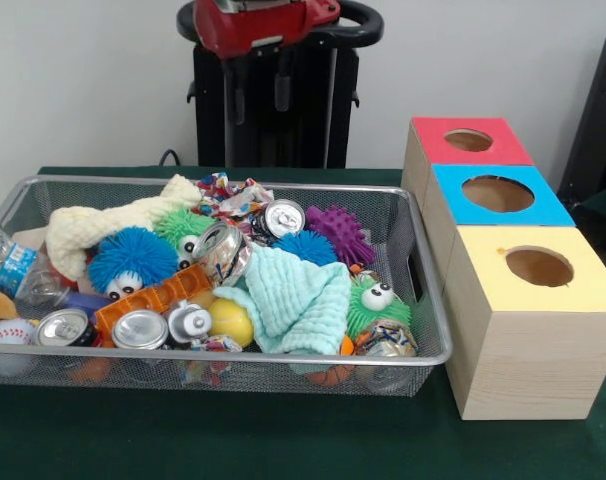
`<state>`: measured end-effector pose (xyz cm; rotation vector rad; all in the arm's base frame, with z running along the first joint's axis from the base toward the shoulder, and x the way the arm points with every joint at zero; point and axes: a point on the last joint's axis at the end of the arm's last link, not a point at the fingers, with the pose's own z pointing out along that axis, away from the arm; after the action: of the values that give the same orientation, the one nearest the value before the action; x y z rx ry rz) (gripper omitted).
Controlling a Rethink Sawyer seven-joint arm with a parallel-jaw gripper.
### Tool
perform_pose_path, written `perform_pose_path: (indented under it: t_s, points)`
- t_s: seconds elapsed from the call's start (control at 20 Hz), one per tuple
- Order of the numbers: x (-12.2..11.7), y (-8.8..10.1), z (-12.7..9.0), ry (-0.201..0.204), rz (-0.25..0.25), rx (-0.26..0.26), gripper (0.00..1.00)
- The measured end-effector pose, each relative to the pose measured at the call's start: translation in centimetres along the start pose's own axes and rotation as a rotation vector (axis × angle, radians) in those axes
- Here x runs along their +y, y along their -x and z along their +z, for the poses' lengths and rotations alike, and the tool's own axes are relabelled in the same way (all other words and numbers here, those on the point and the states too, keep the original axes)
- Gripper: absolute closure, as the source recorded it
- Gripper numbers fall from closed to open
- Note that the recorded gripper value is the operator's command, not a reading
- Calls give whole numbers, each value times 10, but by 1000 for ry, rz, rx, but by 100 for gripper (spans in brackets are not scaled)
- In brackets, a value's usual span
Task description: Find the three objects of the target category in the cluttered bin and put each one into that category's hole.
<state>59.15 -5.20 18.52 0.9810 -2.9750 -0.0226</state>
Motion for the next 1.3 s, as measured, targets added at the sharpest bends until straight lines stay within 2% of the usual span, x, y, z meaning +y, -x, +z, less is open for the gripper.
perform_pose_path:
  t_s: [0.25,0.4,0.55,0.75,1.0,1.1,1.3]
  points:
    - [11,11,9,-1,-73,-1,0]
    - [10,12,12,8,-97,-15,0]
    - [4,5,12,31,-90,-35,0]
    - [-19,-19,19,59,-60,-56,0]
    - [-46,-54,39,70,-59,-59,0]
    - [-54,-65,47,71,-72,-60,0]
    - [-61,-78,61,73,-141,-56,0]
